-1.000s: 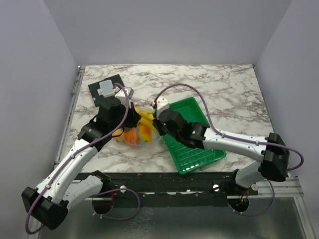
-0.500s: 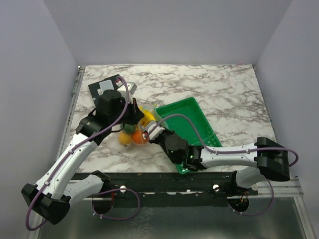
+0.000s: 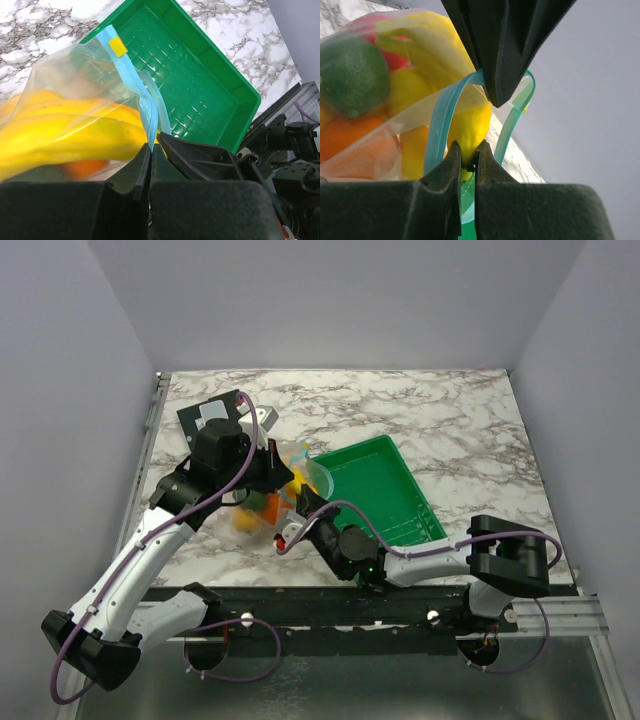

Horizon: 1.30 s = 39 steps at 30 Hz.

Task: Place the food in the zip-top bag and seal the zipper
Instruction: Place the fake fruit in the zipper food storage bag.

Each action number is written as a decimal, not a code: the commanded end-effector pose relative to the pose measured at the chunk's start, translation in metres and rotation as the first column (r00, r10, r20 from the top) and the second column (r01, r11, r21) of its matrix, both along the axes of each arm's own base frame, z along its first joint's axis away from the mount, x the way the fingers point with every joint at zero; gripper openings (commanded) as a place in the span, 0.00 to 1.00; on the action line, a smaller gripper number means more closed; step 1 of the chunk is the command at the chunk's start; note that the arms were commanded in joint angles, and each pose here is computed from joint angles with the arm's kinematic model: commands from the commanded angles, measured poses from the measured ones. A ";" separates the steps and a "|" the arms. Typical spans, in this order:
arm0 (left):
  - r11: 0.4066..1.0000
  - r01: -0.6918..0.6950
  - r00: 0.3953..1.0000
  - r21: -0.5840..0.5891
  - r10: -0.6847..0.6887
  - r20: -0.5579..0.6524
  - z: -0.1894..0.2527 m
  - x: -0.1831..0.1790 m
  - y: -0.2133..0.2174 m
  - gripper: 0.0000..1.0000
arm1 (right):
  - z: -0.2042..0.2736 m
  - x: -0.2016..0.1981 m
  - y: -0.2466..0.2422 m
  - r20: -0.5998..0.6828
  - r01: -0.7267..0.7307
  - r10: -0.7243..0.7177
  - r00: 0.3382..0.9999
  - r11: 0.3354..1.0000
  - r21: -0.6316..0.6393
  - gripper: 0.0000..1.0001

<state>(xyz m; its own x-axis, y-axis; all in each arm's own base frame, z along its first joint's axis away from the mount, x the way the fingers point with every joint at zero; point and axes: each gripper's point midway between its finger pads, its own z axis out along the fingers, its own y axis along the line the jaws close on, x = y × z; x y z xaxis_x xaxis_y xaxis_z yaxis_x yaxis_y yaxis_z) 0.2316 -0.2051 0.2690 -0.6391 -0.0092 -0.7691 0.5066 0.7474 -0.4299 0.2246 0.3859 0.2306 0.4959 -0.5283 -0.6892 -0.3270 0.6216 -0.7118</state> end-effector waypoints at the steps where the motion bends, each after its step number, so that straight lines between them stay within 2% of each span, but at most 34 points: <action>1: 0.997 0.063 0.998 -0.045 -0.063 0.009 0.014 -0.010 -0.008 0.00 | 0.022 -0.022 0.021 0.027 -0.186 0.184 0.983 0.980 0.069 0.01; 8: 0.990 0.105 0.994 -0.089 -0.105 0.008 0.024 -0.017 -0.016 0.00 | 0.007 -0.033 0.033 -0.022 -0.274 0.275 0.961 0.961 0.024 0.01; 13: 0.986 0.124 0.992 -0.114 -0.122 0.025 0.035 -0.020 -0.018 0.00 | -0.009 -0.048 0.042 -0.117 -0.374 0.370 0.922 0.928 -0.013 0.01; 19: 0.986 0.113 0.993 -0.123 -0.110 0.034 0.039 -0.022 -0.016 0.00 | 0.002 -0.059 0.037 -0.160 -0.417 0.419 0.894 0.908 0.048 0.20; 22: 0.986 0.101 0.995 -0.129 -0.097 0.036 0.039 -0.022 -0.015 0.00 | 0.007 -0.062 0.033 -0.173 -0.426 0.432 0.885 0.902 0.068 0.36; 24: 0.987 0.098 0.995 -0.130 -0.095 0.035 0.038 -0.021 -0.015 0.00 | 0.010 -0.062 0.030 -0.184 -0.423 0.430 0.884 0.903 0.080 0.44; 30: 0.988 0.099 0.995 -0.115 -0.097 0.025 0.030 -0.021 -0.014 0.00 | 0.028 -0.058 0.013 -0.166 -0.378 0.394 0.904 0.918 0.120 0.52; 39: 0.992 0.093 0.995 -0.087 -0.090 0.036 0.026 -0.016 -0.012 0.00 | 0.049 -0.051 -0.015 -0.191 -0.291 0.313 0.930 0.947 0.138 0.55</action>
